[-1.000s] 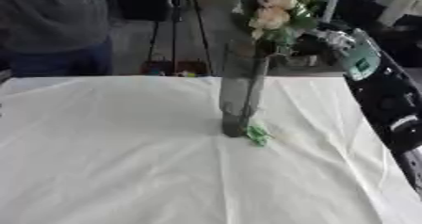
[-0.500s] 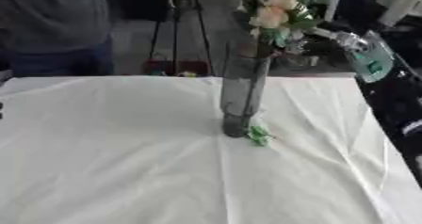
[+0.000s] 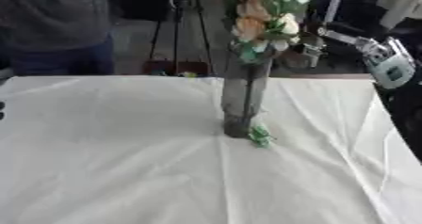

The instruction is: Arrange flowers into the vase.

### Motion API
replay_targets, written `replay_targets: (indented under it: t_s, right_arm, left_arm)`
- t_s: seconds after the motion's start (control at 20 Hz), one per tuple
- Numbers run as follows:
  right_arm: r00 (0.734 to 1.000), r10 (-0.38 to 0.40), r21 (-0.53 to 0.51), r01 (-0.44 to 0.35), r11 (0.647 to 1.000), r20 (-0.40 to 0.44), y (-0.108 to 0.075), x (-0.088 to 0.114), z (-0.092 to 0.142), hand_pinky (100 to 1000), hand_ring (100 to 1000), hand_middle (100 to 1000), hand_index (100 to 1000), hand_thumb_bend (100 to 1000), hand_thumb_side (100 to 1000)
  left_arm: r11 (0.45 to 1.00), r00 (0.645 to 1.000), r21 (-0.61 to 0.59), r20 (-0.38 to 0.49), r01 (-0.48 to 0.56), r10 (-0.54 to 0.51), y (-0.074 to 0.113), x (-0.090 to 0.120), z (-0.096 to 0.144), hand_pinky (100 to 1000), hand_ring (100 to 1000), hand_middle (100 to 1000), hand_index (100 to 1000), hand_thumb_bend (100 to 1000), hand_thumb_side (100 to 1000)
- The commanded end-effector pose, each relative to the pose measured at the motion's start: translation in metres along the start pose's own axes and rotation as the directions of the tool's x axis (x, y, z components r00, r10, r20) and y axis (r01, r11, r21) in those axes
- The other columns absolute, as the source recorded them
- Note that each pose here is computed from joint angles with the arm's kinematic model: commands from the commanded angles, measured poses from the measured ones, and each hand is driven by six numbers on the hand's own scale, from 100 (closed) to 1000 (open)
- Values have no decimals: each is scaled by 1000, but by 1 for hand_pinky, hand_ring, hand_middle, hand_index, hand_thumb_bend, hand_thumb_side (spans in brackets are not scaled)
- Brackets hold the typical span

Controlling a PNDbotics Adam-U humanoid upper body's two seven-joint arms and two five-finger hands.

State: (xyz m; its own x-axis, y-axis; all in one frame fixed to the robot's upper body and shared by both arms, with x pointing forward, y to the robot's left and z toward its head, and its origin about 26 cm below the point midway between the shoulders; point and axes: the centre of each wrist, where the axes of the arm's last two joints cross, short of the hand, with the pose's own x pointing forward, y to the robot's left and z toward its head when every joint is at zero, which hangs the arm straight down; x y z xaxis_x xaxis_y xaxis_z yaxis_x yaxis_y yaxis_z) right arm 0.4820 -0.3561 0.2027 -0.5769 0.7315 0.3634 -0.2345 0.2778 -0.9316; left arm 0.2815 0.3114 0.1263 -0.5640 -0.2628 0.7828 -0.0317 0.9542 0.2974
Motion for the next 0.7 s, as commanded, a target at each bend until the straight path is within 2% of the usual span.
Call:
replay_targets:
  t_s: [0.05,0.15,0.5,0.7]
  right_arm:
    - [989,111,83,-119,989,96,-25,-1,15,1000,993,939,964,423,947]
    - [990,106,78,-113,991,89,-25,-3,18,1000,992,937,963,417,946]
    - [994,85,64,-89,994,72,-20,8,-3,1000,990,931,958,401,945]
    - [994,83,55,-87,995,72,-17,7,-3,1000,992,928,957,365,938]
  left_arm:
    - [999,999,-3,18,33,-33,8,5,-4,815,783,753,740,460,781]
    - [999,999,-4,17,33,-33,8,4,-4,815,783,753,740,460,782]
    - [1000,999,-3,17,31,-31,8,4,-4,815,782,753,740,460,782]
    - [999,999,-2,16,33,-33,8,4,-4,815,782,753,740,460,782]
